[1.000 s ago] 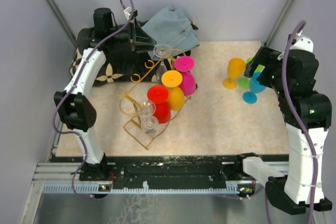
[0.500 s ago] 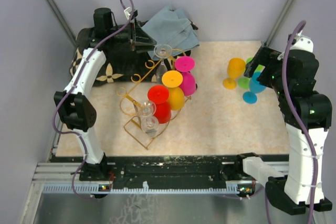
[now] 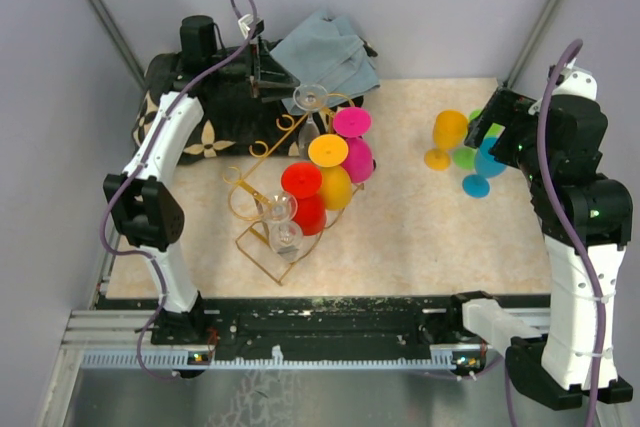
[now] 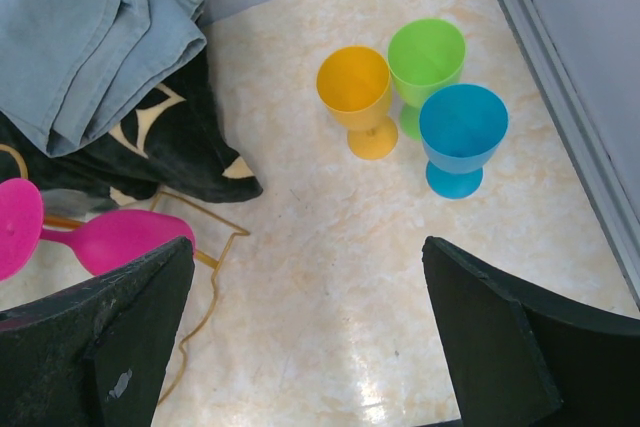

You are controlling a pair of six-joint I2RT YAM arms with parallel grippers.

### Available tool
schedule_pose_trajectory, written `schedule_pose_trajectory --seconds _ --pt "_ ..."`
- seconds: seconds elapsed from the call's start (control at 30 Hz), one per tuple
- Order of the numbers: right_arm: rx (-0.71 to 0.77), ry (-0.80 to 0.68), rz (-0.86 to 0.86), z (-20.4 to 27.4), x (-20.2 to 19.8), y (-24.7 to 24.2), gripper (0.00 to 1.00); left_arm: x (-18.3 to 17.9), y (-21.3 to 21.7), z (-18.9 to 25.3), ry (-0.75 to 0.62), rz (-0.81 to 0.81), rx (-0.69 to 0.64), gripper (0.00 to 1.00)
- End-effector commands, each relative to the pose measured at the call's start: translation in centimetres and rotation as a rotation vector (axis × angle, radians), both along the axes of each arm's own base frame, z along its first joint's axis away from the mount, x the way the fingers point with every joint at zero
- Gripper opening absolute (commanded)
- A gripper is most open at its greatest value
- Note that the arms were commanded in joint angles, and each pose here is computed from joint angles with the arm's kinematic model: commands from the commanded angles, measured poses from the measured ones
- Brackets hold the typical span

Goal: Take the wine glass off the wine glass rack
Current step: Pick up the wine glass from the wine rack.

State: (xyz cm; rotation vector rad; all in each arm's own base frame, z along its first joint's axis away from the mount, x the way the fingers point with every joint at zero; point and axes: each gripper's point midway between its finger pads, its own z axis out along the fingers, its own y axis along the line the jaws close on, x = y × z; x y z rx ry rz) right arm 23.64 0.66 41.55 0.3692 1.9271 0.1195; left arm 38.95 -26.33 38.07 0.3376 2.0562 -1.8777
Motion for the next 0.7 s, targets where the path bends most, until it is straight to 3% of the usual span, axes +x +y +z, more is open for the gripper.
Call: schedule_pose_trajectory --seconds 0.0,0.23,0.67 --pt "-0.013 -0.042 -0.003 1.06 -0.07 -0.28 0.97 -0.13 -0.4 -0.4 -0.024 -0.03 -0.005 0.56" --pt "-0.02 -0.042 -0.005 1.18 -0.16 -0.39 0.97 -0.09 -0.58 -0.58 -0.022 -0.036 -0.004 0.48" --pt "-0.022 -0.041 -0.004 0.93 -0.11 -0.39 0.98 -0.24 -0.8 -1.01 -0.013 -0.048 -0.003 0.41"
